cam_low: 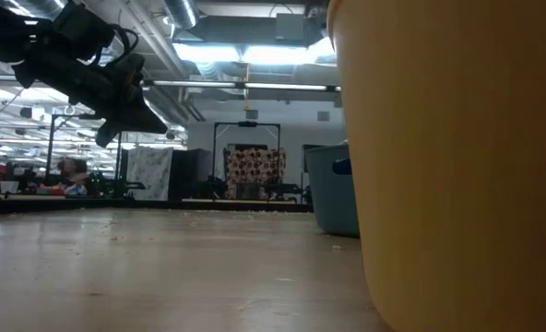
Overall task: Sort Maruchan noodles
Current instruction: Put the red noodle pack into the yellow bin
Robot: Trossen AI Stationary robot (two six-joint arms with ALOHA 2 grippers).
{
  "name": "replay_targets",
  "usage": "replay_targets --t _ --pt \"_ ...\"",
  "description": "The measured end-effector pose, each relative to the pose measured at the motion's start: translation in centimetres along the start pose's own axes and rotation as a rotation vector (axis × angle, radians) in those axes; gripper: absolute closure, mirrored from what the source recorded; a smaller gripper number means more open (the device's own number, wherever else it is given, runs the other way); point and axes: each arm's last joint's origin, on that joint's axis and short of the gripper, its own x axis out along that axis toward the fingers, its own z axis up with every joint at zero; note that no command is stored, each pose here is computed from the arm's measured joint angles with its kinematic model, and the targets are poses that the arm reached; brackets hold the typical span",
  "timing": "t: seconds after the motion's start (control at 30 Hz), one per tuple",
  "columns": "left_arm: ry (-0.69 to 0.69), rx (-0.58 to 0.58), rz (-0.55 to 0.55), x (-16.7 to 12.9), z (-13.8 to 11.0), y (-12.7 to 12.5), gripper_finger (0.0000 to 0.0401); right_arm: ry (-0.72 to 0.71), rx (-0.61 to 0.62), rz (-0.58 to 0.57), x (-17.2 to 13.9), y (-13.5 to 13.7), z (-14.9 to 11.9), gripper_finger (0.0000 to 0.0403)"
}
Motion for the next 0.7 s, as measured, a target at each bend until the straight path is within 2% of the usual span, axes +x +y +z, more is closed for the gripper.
replay_targets --t 0.13,0.4,0.7 --pt "0.000 0.000 0.000 0.0 0.0 0.0 0.0401 -0.010 0.004 0.023 0.8 -1.1 0.0 0.0281" --pt "0.000 -0.001 0.000 0.0 0.0 0.0 0.0401 -0.002 0.044 -0.006 1.8 -3.1 -0.4 0.0281" --pt "-0.002 -0.002 0.004 0.0 0.0 0.0 0.0401 0.000 0.030 -0.009 1.8 -3.3 -0.5 0.0278"
